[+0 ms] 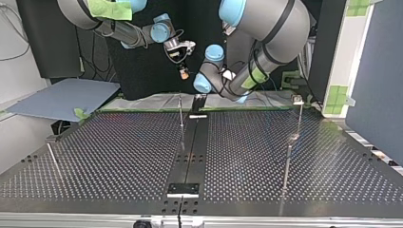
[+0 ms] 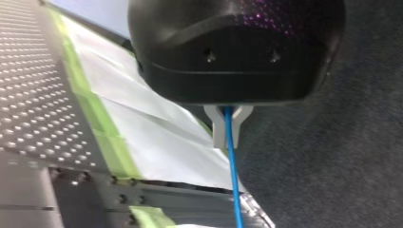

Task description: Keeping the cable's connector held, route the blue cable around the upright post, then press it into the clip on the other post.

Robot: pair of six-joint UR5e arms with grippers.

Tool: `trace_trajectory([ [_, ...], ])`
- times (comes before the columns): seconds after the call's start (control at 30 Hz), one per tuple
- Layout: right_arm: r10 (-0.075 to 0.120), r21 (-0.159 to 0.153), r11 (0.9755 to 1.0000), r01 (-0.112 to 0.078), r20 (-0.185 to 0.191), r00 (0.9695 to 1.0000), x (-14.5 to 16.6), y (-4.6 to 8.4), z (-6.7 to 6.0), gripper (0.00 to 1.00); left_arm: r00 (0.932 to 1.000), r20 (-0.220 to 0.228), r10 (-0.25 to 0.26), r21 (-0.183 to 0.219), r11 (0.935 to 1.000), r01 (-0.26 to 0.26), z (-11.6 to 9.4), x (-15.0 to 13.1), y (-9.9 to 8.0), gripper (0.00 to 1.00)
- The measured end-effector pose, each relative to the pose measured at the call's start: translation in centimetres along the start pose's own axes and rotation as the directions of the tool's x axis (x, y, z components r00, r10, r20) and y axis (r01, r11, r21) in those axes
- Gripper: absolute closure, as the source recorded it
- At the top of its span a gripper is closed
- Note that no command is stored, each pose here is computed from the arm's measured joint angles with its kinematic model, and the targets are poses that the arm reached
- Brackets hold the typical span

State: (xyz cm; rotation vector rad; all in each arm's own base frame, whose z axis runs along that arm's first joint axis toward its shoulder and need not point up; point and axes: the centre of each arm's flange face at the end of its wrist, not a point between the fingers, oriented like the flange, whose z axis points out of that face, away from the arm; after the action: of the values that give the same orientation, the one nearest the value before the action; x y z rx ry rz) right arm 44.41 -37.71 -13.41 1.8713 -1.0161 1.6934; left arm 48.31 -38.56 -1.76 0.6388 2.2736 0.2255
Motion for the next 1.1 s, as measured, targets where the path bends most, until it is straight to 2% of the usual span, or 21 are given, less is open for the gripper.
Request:
trace_trajectory([
  [0.13, 0.0, -0.016, 0.9999, 0.001, 0.01, 1.0, -0.1, 0.2, -0.1, 1.0, 0.9992, 0.011, -0.038, -0.011, 0.9992, 0.038, -0.7, -0.5, -0.3, 0.99],
  [0.33, -0.013, -0.034, 0.9993, 0.014, 0.028, 0.9995, -0.2, 0.6, -0.3, 1.0, 0.9961, 0.029, -0.084, -0.016, 0.9963, 0.084, -1.6, -1.1, -1.2, 0.99],
  [0.57, -0.021, -0.078, 0.9967, 0.024, 0.039, 0.999, 0.2, 1.1, -0.6, 1.0, 0.9921, 0.055, -0.113, -0.015, 0.9934, 0.114, -2.7, -1.3, -1.8, 0.99],
  [0.7, -0.025, -0.093, 0.9953, 0.028, 0.033, 0.9991, 1.1, 1.1, -0.8, 1.0, 0.9911, 0.062, -0.117, -0.01, 0.9929, 0.118, -3.1, -0.7, -2.0, 0.99],
  [0.83, -0.027, -0.102, 0.9943, 0.03, 0.029, 0.9992, 1.8, 1.0, -1.2, 1.0, 0.9876, 0.092, -0.127, -0.004, 0.9918, 0.128, -3.9, -1.0, -2.1, 0.99],
  [0.93, -0.027, -0.116, 0.9928, 0.03, 0.026, 0.9993, 2.6, 1.0, -1.8, 1.0, 0.986, 0.107, -0.128, 0.0, 0.9917, 0.129, -4.3, -1.2, -2.4, 0.99],
  [1.1, -0.023, -0.15, 0.9884, 0.025, 0.015, 0.9996, 4.4, 0.9, -2.7, 1.0, 0.9856, 0.118, -0.121, 0.005, 0.9926, 0.121, -4.8, -1.1, -3.2, 0.99],
])
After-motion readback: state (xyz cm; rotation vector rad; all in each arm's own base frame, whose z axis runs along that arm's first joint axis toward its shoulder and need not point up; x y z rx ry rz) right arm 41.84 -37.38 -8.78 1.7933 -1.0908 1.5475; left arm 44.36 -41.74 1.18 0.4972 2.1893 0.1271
